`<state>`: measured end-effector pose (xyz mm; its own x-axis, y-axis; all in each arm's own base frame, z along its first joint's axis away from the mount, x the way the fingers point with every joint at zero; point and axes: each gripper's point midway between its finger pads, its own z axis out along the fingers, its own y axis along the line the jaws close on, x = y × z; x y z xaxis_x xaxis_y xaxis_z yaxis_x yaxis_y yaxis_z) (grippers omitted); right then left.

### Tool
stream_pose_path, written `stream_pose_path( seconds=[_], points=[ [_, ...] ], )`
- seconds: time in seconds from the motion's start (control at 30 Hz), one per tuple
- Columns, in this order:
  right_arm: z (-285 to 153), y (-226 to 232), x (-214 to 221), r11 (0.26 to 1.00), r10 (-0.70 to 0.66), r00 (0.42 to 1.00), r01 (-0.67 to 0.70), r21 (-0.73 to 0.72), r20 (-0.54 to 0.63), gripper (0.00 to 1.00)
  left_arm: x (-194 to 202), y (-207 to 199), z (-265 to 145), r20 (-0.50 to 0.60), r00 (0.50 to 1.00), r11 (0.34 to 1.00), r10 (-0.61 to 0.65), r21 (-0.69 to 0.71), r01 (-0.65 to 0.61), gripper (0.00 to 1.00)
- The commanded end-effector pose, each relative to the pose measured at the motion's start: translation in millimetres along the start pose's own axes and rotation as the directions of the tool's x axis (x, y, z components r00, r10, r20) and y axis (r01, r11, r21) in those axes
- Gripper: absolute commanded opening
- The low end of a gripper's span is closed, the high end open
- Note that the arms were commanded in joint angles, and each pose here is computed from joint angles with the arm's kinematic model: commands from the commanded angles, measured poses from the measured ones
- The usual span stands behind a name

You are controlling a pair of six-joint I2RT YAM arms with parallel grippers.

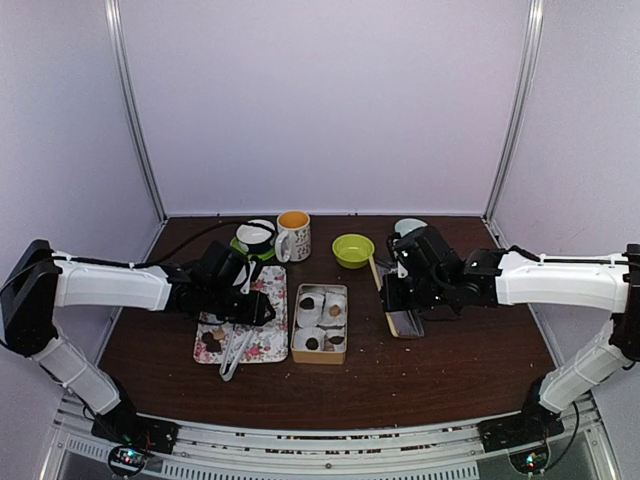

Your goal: Pack the chocolate

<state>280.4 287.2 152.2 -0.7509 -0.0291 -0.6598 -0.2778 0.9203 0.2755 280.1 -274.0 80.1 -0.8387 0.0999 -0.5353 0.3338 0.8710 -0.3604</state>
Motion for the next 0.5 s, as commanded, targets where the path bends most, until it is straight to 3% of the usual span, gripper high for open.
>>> stream_pose_path(
  seconds=[0.0,0.17,0.47],
  points=[
    [-14.6,7.6,-7.6,0.998,-0.026,0.999,0.028,-0.064,0.044,0.00,-11.0,-6.9,6.7,0.004,0.999,0.999,0.045,0.001,-0.045,0.38],
    [-28.5,6.6,-13.0,0.995,-0.018,0.996,0.026,-0.092,0.092,0.00,-15.7,-6.4,10.6,0.007,0.999,0.999,0.052,-0.014,-0.052,0.22],
    [-39.0,3.9,-14.9,0.994,-0.014,0.992,0.028,-0.110,0.128,0.00,-21.1,-5.8,19.8,-0.003,0.998,0.997,0.068,-0.034,-0.068,0.05]
  ],
)
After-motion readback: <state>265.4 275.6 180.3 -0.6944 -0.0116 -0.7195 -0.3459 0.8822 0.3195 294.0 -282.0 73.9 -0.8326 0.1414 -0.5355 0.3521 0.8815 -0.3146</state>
